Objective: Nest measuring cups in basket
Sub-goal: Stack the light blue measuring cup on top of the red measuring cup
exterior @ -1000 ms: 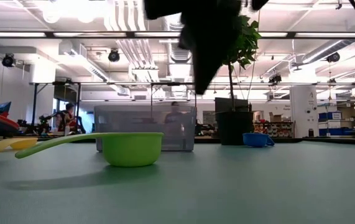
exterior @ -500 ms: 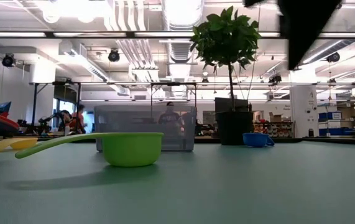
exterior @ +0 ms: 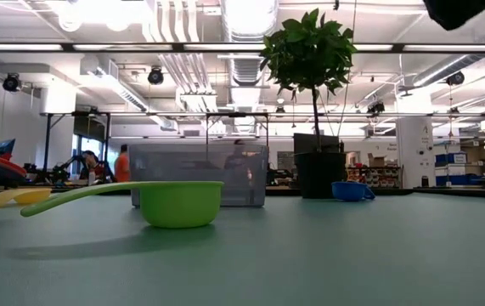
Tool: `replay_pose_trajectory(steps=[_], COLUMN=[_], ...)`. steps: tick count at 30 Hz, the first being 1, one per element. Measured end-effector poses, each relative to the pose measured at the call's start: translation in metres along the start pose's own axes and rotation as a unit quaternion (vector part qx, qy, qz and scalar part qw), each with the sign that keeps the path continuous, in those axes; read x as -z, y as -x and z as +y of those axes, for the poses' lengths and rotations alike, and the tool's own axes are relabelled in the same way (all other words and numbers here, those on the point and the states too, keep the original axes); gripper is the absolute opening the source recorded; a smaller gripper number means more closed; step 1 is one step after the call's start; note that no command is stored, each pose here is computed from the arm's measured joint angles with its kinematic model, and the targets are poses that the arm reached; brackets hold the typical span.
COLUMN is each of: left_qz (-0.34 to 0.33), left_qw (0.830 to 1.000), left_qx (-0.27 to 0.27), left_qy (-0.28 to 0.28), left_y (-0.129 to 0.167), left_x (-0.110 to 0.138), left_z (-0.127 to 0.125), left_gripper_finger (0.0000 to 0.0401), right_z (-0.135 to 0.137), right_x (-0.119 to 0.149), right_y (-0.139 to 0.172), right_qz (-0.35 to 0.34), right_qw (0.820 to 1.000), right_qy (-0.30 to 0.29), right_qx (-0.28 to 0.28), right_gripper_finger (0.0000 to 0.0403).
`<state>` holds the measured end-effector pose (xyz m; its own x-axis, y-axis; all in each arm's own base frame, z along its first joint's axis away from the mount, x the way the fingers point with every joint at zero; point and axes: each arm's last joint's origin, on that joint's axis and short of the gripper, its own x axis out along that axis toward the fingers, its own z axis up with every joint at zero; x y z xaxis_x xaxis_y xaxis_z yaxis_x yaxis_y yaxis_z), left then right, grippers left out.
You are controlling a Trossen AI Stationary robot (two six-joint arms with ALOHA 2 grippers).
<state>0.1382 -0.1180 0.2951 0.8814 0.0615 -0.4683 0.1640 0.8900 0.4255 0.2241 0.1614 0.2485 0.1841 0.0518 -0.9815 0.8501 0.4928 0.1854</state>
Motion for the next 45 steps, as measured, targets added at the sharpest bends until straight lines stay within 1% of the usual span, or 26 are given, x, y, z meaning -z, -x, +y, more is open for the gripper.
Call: replay_pose_trajectory(steps=[2, 6, 8, 10, 15, 20, 25, 28, 34, 39, 42, 45], left_qz=[0.000, 0.000, 0.000, 0.000, 0.000, -0.002, -0.002, -0.002, -0.002, -0.008, -0.012, -0.012], left_qw=[1.000, 1.000, 1.000, 1.000, 1.000, 1.000, 1.000, 1.000, 1.000, 0.999, 0.999, 0.999], left_qx=[0.000, 0.000, -0.003, -0.003, -0.004, -0.004, -0.004, -0.004, -0.007, -0.035, -0.037, -0.037], left_qy=[0.000, -0.001, -0.001, -0.001, -0.001, 0.001, 0.001, 0.001, 0.001, 0.006, 0.007, 0.007], left_y=[0.000, 0.000, 0.000, 0.000, 0.000, 0.000, 0.000, 0.000, 0.000, 0.000, 0.000, 0.000], left_x=[0.000, 0.000, 0.000, 0.000, 0.000, 0.000, 0.000, 0.000, 0.000, -0.002, -0.003, -0.003], left_z=[0.000, 0.000, 0.000, 0.000, 0.000, 0.000, 0.000, 0.000, 0.000, 0.002, 0.002, 0.002], left_gripper_finger=[0.0000, 0.0000, 0.0000, 0.0000, 0.0000, 0.0000, 0.0000, 0.0000, 0.0000, 0.0000, 0.0000, 0.0000], right_z=[-0.001, -0.007, -0.009, -0.009, -0.009, -0.006, -0.007, -0.006, -0.001, 0.009, 0.016, 0.026], right_x=[0.003, 0.011, 0.015, 0.017, 0.020, 0.020, 0.021, 0.022, 0.022, 0.022, 0.020, 0.014], right_y=[-0.007, -0.026, -0.034, -0.041, -0.053, -0.063, -0.076, -0.080, -0.079, -0.067, -0.056, -0.044], right_qz=[0.011, 0.062, 0.078, 0.088, 0.092, 0.080, 0.080, 0.081, 0.086, 0.087, 0.053, 0.001], right_qw=[1.000, 0.995, 0.993, 0.992, 0.992, 0.991, 0.987, 0.985, 0.982, 0.977, 0.973, 0.968], right_qy=[-0.022, -0.044, -0.039, -0.028, 0.007, 0.046, 0.066, 0.082, 0.118, 0.168, 0.203, 0.236], right_qx=[0.014, 0.062, 0.078, 0.081, 0.086, 0.094, 0.119, 0.127, 0.118, 0.101, 0.101, 0.088], right_gripper_finger=[0.0106, 0.0148, 0.0164, 0.0175, 0.0181, 0.0165, 0.0130, 0.0097, 0.0018, 0.0011, 0.0011, 0.0011])
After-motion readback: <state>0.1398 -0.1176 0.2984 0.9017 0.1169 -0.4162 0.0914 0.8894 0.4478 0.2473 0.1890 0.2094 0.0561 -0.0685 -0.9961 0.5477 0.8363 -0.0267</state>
